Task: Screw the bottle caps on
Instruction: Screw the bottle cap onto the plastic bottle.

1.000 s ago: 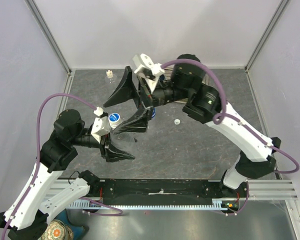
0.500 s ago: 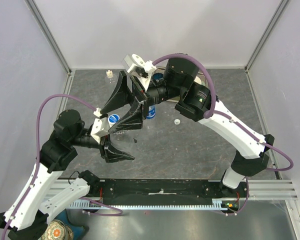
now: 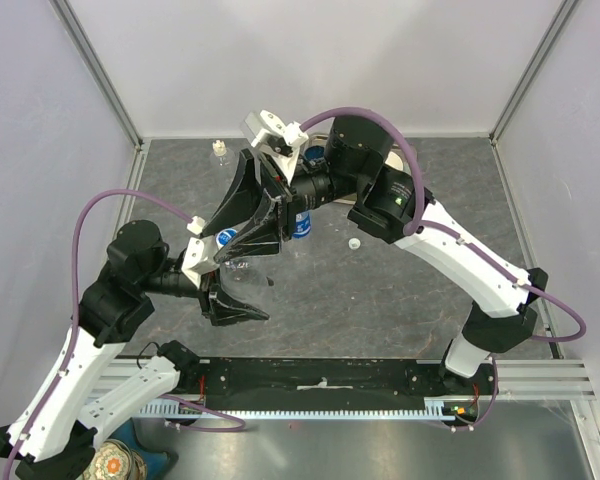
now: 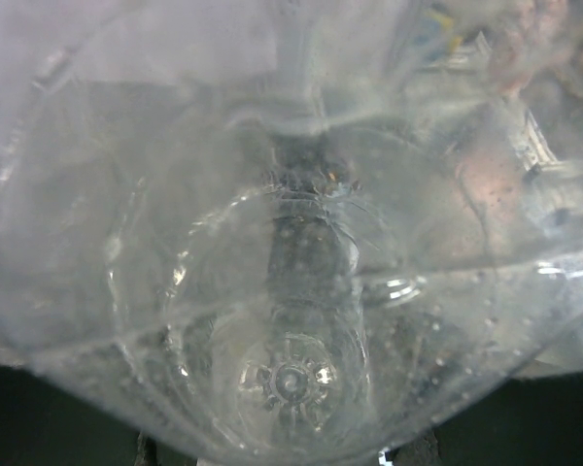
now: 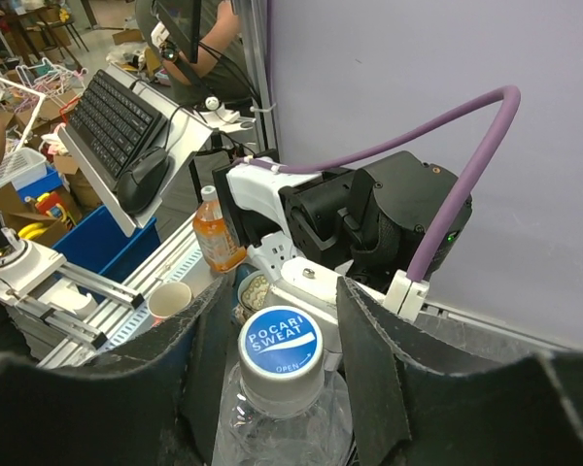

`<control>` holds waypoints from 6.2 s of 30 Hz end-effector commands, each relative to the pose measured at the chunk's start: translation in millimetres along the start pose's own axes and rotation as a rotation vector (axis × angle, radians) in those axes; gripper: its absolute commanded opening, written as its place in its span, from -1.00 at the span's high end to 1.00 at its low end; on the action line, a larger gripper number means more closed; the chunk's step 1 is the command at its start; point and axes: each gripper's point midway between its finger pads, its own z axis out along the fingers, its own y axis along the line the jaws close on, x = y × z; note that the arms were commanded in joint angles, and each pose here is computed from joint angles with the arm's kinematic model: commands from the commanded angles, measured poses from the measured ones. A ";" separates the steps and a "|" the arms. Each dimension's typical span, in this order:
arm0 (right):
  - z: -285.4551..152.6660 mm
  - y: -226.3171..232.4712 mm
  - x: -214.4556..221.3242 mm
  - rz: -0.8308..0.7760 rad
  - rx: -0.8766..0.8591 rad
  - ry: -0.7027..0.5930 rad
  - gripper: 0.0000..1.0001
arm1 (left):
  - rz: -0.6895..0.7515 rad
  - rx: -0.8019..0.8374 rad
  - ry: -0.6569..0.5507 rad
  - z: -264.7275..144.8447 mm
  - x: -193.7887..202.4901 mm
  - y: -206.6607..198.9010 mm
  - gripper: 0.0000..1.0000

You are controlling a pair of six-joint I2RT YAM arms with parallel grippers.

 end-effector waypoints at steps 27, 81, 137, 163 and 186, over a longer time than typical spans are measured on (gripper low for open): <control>-66.0 -110.0 58.5 0.110 0.786 0.028 1.00 | 0.072 -0.723 -0.116 -49.8 -49.1 109.1 0.96; -39.5 21.7 -34.5 -0.112 0.086 -0.112 -0.60 | -0.007 0.036 -0.037 1.7 -7.1 2.7 0.96; -50.2 -116.3 86.9 0.210 0.932 -0.019 1.00 | 0.048 -0.924 -0.098 -75.2 -35.9 140.3 0.96; -61.6 -62.7 -23.6 0.015 1.024 -0.265 -0.80 | 0.033 -0.721 -0.036 -48.1 -1.3 120.8 0.97; -20.6 2.6 4.4 -0.013 0.185 -0.056 -0.43 | -0.017 0.053 -0.012 -0.4 4.5 2.9 0.96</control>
